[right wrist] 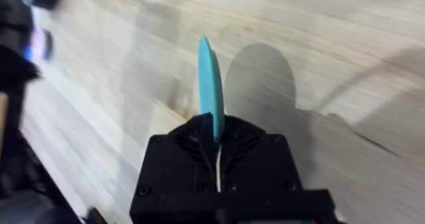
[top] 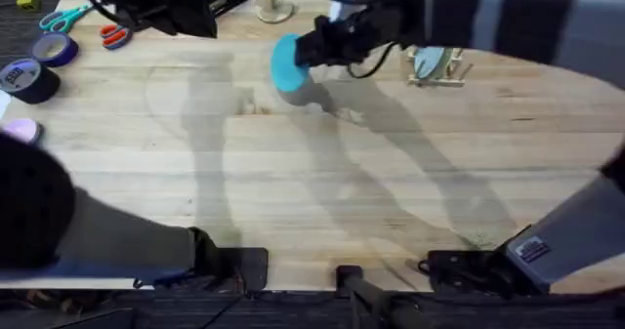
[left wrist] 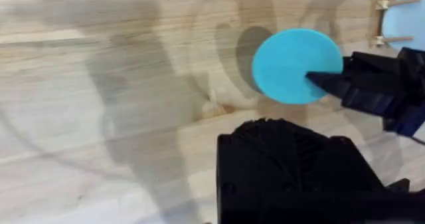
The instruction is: Pick up the plates from the table one by one and place each into a slot on the dish rack.
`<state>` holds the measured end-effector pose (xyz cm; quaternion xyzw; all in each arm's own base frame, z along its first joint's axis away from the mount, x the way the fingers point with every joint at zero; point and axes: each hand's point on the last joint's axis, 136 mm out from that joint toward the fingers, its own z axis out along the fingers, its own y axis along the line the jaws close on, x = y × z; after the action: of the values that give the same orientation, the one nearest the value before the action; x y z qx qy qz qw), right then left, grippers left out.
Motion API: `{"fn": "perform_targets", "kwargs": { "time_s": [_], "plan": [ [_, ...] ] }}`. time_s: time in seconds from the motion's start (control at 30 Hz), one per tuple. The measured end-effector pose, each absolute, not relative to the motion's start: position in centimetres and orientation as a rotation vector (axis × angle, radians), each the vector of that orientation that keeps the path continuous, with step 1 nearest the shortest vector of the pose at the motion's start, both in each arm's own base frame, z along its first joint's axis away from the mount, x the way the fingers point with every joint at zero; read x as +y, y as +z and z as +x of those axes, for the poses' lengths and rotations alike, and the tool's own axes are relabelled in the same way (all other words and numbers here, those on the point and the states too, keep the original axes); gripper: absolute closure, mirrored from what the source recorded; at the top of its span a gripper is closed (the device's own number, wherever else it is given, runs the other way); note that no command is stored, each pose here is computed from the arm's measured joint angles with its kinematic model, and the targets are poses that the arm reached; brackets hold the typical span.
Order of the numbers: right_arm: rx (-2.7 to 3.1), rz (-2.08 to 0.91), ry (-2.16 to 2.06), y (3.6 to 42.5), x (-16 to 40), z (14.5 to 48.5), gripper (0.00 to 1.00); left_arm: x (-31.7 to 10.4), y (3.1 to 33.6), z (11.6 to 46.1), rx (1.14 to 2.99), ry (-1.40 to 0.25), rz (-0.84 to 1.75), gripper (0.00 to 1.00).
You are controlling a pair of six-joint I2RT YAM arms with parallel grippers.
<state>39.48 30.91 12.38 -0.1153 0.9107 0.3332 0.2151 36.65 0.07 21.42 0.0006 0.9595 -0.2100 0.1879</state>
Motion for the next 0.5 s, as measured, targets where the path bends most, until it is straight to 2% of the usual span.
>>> {"fn": "perform_targets", "kwargs": {
  "time_s": [0.27,0.5],
  "plan": [
    [2.52,-0.42,0.762,16.2,25.5,38.0,0.972,-0.5,27.2,32.6,2.588,-0.498,0.052,0.96],
    [2.385,-0.409,0.569,22.1,20.4,38.2,0.972,-0.7,30.6,28.5,2.519,-0.397,0.073,0.961]
  ]
}}
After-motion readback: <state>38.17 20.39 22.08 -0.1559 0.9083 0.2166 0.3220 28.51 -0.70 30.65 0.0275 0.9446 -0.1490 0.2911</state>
